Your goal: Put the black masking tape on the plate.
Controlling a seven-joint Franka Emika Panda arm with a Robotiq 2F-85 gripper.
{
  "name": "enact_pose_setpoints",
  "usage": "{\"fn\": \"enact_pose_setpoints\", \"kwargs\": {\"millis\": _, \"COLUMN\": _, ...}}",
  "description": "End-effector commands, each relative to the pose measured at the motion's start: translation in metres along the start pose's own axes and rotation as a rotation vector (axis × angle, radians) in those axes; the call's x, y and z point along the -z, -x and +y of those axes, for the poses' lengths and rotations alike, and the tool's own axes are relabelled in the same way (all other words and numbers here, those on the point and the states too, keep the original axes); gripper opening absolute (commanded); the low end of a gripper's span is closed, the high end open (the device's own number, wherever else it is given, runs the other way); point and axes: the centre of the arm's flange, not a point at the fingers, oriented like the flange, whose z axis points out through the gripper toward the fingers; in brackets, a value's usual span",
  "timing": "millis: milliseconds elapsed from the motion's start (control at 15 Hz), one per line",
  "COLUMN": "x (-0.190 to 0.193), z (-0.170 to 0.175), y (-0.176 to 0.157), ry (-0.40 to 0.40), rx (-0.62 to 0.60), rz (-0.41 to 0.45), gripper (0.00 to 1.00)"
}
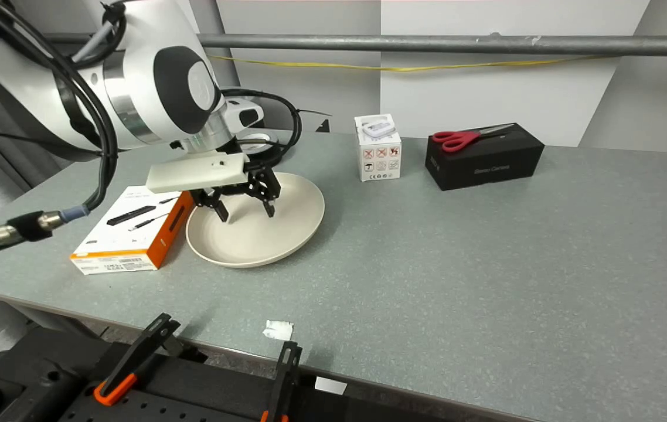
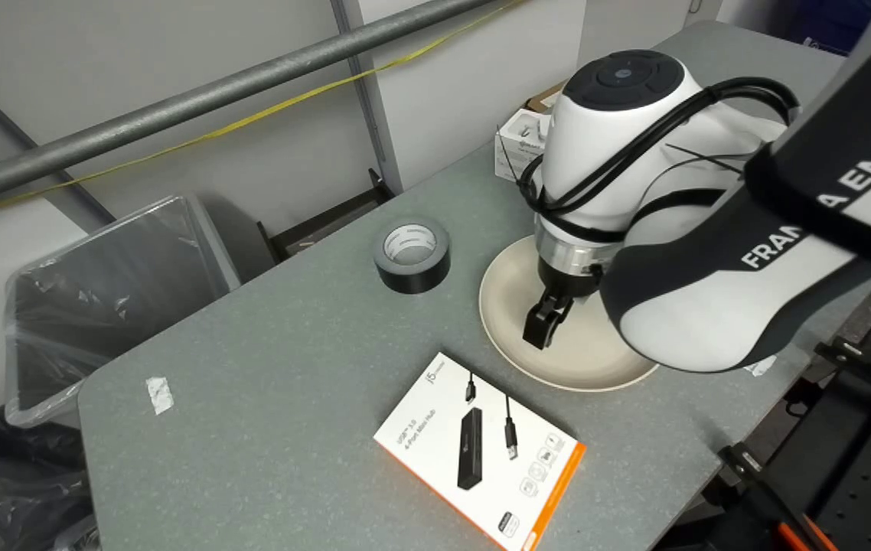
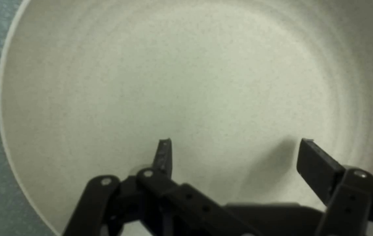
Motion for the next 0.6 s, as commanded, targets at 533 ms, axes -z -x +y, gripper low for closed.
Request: {"fn": "enact_pose_setpoints", "kwargs": {"millis": 533, "x": 0.108, "z": -0.006, "y": -0.075, "ry": 0.007, "rx": -0.050, "rz": 0.299, "gripper": 1.00}}
